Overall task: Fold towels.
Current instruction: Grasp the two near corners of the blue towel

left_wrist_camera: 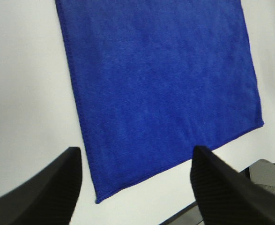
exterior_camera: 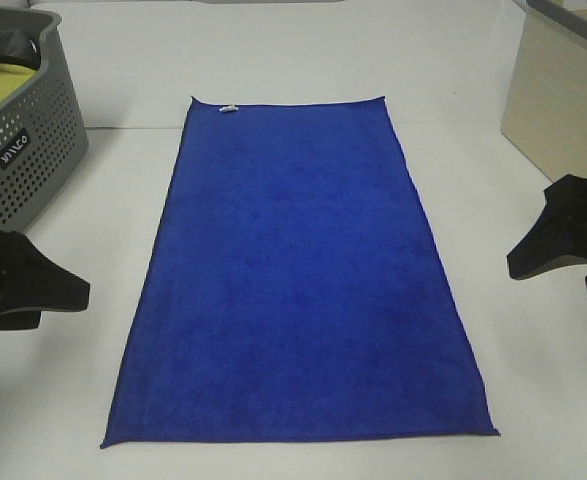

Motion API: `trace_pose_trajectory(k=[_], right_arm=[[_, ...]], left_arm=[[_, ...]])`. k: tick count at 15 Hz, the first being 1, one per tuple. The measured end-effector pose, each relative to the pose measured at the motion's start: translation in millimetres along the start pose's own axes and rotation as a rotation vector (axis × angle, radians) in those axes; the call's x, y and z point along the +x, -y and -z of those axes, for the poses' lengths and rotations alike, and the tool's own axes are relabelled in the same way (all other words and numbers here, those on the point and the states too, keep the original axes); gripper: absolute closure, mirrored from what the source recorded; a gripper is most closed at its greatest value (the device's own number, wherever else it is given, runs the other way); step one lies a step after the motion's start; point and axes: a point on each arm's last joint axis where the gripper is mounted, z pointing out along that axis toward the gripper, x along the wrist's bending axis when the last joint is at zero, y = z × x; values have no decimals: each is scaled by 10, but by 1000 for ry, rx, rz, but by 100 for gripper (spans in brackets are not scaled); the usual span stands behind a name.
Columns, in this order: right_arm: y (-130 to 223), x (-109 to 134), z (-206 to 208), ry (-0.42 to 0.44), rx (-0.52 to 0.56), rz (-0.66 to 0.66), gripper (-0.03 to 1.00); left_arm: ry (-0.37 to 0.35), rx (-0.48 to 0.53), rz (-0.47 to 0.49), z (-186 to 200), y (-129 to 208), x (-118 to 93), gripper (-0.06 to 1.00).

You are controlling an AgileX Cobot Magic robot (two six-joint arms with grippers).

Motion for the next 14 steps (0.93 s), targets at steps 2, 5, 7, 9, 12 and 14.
trace_pose_trajectory(k=[2, 5, 7, 9, 12, 14], right_arm=[[-44, -55, -211, -22, 50, -18, 21], [-71, -166, -481, -12, 115, -49, 21], [-50, -226, -615, -3, 154, -78, 22], [99, -310, -726, 19, 159, -132, 24], [169, -338, -772, 12, 125, -137, 24], [150, -329, -775, -1, 103, -134, 24]], left_arm=[[-18, 37, 34, -154, 4, 113, 31], [-13, 91, 88, -357, 38, 238, 31], [-9, 126, 78, -481, 80, 242, 31], [-31, 170, 45, -603, 150, 207, 31], [-71, 167, 37, -658, 168, 201, 31], [-88, 146, 58, -660, 149, 215, 31]])
